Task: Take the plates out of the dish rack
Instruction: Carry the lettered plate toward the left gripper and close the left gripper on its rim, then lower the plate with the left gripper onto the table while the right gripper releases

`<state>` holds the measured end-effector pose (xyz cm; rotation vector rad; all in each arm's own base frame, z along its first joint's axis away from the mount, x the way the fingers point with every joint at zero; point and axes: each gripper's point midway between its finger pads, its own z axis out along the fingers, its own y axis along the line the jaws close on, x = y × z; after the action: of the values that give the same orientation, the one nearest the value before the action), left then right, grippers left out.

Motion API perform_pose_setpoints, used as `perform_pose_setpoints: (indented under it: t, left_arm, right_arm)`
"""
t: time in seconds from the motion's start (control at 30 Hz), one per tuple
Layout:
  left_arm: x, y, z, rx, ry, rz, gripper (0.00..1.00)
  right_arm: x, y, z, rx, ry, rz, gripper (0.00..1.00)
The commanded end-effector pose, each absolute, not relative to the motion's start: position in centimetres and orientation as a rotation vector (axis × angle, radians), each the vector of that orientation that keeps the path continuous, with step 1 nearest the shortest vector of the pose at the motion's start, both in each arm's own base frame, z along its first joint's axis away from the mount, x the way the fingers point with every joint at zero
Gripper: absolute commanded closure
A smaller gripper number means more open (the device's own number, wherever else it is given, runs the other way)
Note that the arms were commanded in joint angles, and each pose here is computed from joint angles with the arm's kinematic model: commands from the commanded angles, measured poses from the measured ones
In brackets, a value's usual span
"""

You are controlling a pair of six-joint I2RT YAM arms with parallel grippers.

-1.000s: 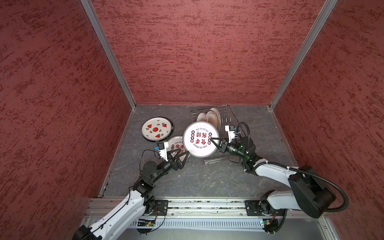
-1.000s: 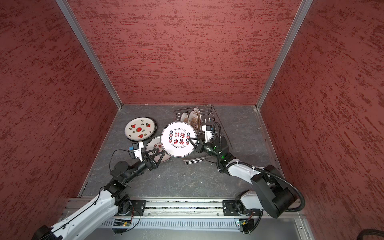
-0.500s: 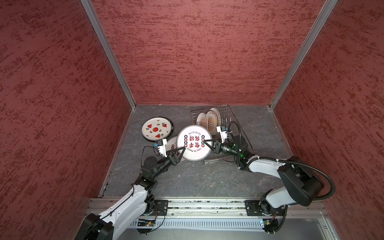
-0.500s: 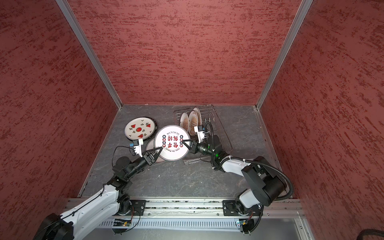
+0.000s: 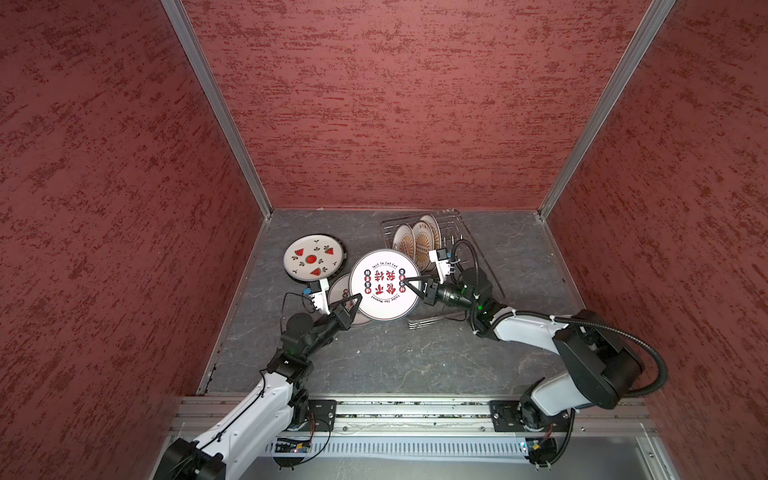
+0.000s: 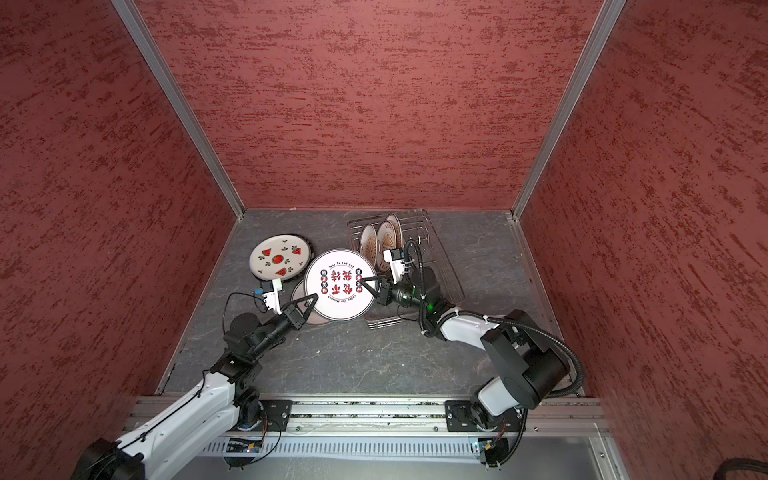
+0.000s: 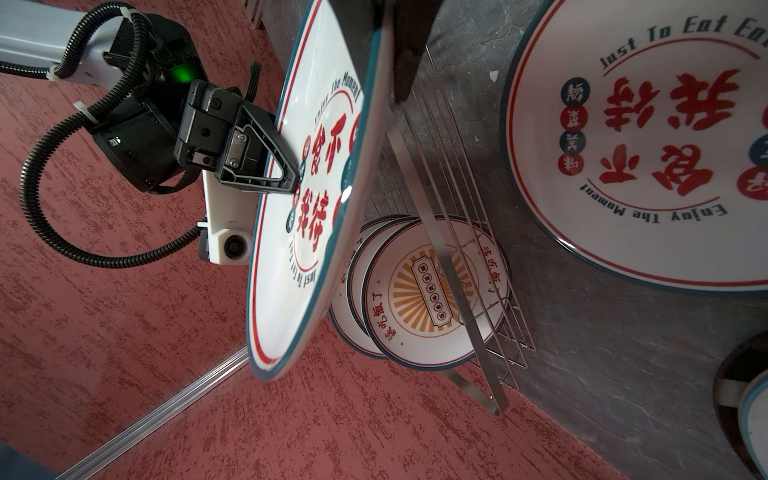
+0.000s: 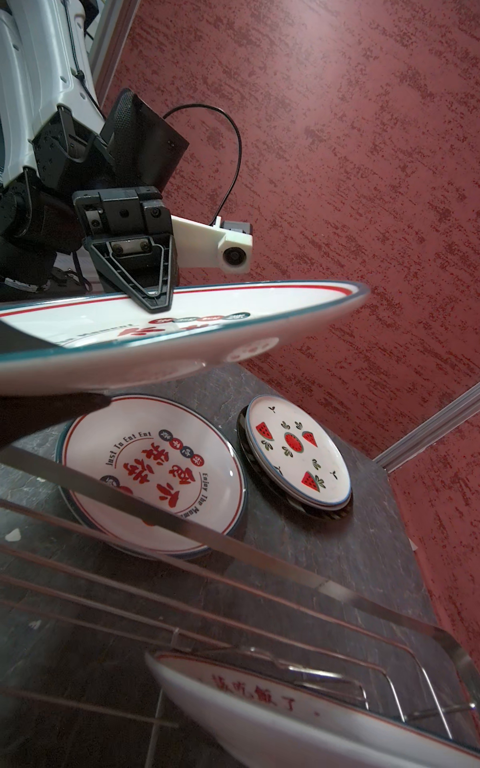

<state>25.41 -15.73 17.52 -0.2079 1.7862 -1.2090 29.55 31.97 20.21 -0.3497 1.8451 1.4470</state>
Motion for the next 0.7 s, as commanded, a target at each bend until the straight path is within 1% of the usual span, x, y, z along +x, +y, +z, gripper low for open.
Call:
perform_pose_setpoints:
  t: [0.0,0.07,0.13,0.23,0.3,0.33,0.4,0.43,0.67]
  left_arm:
    - [24.8,-16.9,19.7,-0.128,1.732,-1.298,1.00]
    - [24.9,-16.9,19.5,-0.137,1.736,-1.299,1.00]
    - [25.3,-16.3,18.8,-0.206,1.756,-1.289,1.00]
    - [26.1,-14.6,17.9,-0.322,1.767,-1.298,1.00]
    - [26.3,-13.6,17.9,-0.357,1.737,-1.329,1.00]
    - [26.3,-13.4,17.9,-0.363,1.731,-1.337,1.00]
    - [26.2,-13.0,18.0,-0.372,1.723,-1.342,1.00]
    - [26.3,-12.8,17.9,-0.381,1.719,-1.340,1.00]
    - [26.2,-10.6,17.3,-0.503,1.698,-1.282,1.00]
  right_arm:
    - [29.8,32.9,22.7,-0.403,1.755,1.440,0.87]
    - [29.8,33.0,22.8,-0.411,1.757,1.439,0.82]
    - [29.7,33.1,22.9,-0.423,1.756,1.443,0.75]
    - [29.3,33.3,23.1,-0.454,1.746,1.455,0.58]
    - [29.0,33.4,23.3,-0.473,1.733,1.474,0.40]
    - [29.0,33.4,23.3,-0.471,1.735,1.474,0.32]
    - [29.2,33.2,23.3,-0.453,1.739,1.455,0.05]
    - [29.3,33.1,23.3,-0.447,1.738,1.443,0.01]
    - [29.8,31.2,24.2,-0.359,1.699,1.306,0.01]
